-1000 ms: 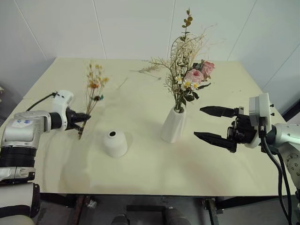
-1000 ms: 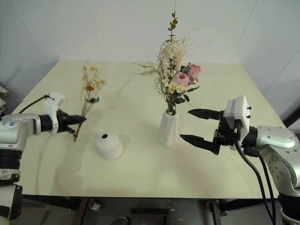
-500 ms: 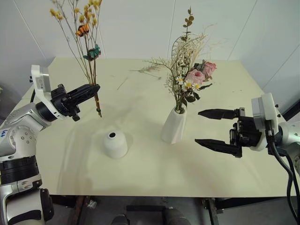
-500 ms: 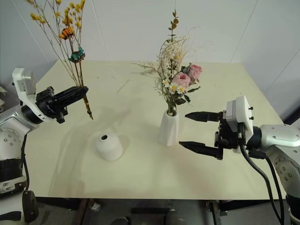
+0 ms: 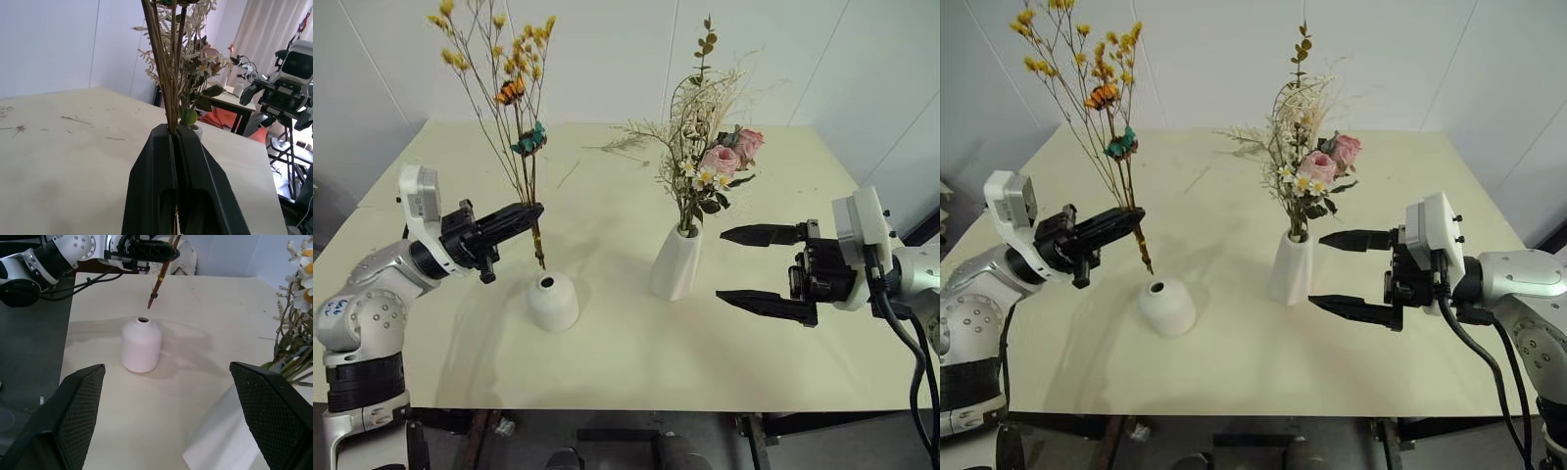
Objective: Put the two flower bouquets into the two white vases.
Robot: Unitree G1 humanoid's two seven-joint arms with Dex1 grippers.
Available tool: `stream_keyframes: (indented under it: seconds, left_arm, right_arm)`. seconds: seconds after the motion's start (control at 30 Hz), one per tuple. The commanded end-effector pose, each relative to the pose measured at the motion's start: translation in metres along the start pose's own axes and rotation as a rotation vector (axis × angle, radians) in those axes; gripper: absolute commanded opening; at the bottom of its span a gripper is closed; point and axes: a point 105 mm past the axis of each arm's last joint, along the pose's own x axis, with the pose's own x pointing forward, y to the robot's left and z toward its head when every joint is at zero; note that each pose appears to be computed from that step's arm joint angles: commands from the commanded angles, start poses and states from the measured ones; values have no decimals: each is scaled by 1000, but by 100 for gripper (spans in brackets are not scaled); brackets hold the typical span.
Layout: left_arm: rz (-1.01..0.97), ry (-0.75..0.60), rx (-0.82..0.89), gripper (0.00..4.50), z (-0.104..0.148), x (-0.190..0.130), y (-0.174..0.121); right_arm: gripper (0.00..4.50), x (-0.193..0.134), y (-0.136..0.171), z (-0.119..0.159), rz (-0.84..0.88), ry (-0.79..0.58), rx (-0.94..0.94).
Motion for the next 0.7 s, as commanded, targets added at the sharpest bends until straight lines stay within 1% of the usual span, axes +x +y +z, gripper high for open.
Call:
stream_keyframes:
  seconds: [0.03,0.13,0.3,0.53,0.7]
  left_arm:
    - [-30,-58,65,2,10,1,-14]
    - [-8,-69,80,2,8,0,-13]
    - [-1,-59,95,2,-2,-2,-18]
    - [38,-54,185,2,0,-4,-16]
    - [46,-55,199,2,-5,-4,-17]
  right_arm:
    - [431,0,-2,8,-2,-20,-27]
    - [431,1,-3,9,-2,-21,-26]
    - [431,4,-4,9,3,-24,-23]
    - [431,5,-8,8,2,-30,-23]
    - [431,7,-9,7,1,-39,-22]
